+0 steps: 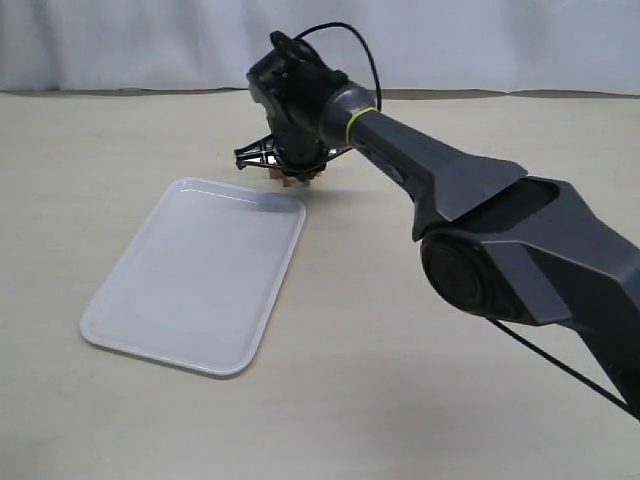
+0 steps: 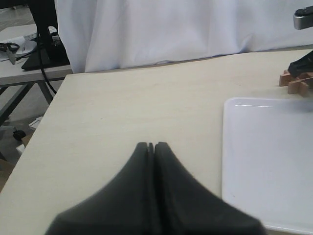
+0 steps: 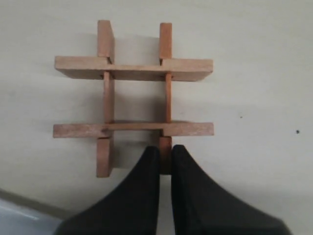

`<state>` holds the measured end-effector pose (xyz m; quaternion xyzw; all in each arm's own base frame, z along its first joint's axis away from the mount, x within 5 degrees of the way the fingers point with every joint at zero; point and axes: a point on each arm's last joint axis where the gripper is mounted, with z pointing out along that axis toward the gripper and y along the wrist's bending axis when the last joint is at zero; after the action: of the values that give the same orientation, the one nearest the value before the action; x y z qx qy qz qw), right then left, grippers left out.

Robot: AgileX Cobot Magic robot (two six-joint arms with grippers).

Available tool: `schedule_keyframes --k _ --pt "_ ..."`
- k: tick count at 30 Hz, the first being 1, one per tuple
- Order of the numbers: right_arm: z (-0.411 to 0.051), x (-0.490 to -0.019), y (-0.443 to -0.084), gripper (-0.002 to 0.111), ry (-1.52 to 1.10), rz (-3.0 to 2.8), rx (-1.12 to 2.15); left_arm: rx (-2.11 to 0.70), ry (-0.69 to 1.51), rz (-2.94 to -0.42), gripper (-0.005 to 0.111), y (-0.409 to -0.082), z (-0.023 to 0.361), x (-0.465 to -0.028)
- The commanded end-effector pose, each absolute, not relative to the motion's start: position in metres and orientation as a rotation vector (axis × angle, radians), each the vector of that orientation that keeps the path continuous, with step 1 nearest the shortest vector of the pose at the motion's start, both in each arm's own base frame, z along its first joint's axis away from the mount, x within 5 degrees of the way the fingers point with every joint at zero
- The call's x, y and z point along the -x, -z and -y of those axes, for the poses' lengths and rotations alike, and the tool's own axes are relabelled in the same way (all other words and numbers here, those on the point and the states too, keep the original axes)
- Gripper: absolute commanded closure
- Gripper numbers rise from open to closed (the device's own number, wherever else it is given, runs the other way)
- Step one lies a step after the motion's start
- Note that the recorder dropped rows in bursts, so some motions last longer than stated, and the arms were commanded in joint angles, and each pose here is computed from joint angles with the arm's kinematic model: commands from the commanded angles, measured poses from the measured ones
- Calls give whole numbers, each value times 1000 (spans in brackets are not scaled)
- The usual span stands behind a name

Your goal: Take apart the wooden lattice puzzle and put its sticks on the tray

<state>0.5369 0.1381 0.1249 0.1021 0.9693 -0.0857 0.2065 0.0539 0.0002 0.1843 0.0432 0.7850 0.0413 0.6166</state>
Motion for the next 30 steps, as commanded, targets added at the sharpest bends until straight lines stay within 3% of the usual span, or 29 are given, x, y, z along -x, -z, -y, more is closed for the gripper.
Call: schedule_keyframes --k 1,11,15,23,30 --pt "-119 -540 -132 104 268 -2710 -251 -99 -97 -1791 107 -185 0 -54" --pt "-110 -522 -111 104 305 -2879 -126 -99 -97 -1791 107 -185 0 -54" --pt "-99 -493 -127 104 405 -2945 -99 -99 -97 -1791 107 -185 0 -54" --pt "-93 -414 -146 104 101 -2932 74 -98 -95 -1791 107 -185 0 -54" --pt "-99 -391 -132 104 -78 -2965 -5 -98 -95 -1791 107 -185 0 -54"
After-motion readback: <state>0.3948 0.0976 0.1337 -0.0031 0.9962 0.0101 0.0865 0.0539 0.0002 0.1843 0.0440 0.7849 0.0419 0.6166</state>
